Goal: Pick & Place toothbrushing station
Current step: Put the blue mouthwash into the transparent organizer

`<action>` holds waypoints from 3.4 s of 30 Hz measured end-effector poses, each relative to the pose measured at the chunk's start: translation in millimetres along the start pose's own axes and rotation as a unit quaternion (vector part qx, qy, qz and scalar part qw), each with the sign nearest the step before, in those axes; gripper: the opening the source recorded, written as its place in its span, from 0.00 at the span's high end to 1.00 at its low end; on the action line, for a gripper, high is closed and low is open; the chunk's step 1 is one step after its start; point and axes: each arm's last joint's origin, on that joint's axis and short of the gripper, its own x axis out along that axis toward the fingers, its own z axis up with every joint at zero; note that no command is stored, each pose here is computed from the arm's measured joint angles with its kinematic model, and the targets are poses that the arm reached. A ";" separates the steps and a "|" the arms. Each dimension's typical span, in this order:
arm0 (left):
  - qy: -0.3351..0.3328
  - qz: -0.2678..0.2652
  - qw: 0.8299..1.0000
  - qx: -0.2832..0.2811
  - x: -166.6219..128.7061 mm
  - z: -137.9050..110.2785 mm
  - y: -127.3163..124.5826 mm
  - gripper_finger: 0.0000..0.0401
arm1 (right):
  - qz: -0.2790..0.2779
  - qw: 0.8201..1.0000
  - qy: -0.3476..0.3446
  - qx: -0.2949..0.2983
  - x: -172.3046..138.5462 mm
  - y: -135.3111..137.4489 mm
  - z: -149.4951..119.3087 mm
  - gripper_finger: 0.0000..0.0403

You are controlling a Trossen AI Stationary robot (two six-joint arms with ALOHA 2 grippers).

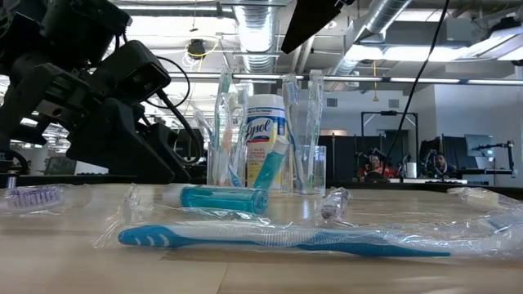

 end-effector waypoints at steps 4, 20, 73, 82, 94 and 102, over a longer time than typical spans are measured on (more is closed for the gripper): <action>0.000 0.000 1.000 0.000 0.0 0.0 0.0 0.62 | 0.000 1.000 0.000 0.000 -0.1 0.1 0.0 0.71; -0.004 0.003 1.000 0.003 1.7 3.3 1.3 0.62 | -0.001 1.000 -0.002 0.006 1.9 -1.9 1.3 0.71; 0.050 -0.009 0.997 0.051 19.1 -5.8 5.2 0.77 | 0.005 1.000 0.002 0.007 4.8 -4.5 2.1 0.71; 0.046 0.017 0.999 0.018 2.3 10.9 5.3 0.76 | 0.005 1.000 0.002 0.007 4.8 -4.5 2.1 0.71; 0.027 0.050 0.994 -0.088 -19.8 30.6 6.0 0.77 | 0.020 1.000 0.005 0.005 4.7 -3.5 1.9 0.71; 0.054 0.079 0.971 -0.220 -28.3 49.1 5.6 0.77 | 0.030 0.999 -0.005 -0.013 3.6 -1.4 4.2 0.71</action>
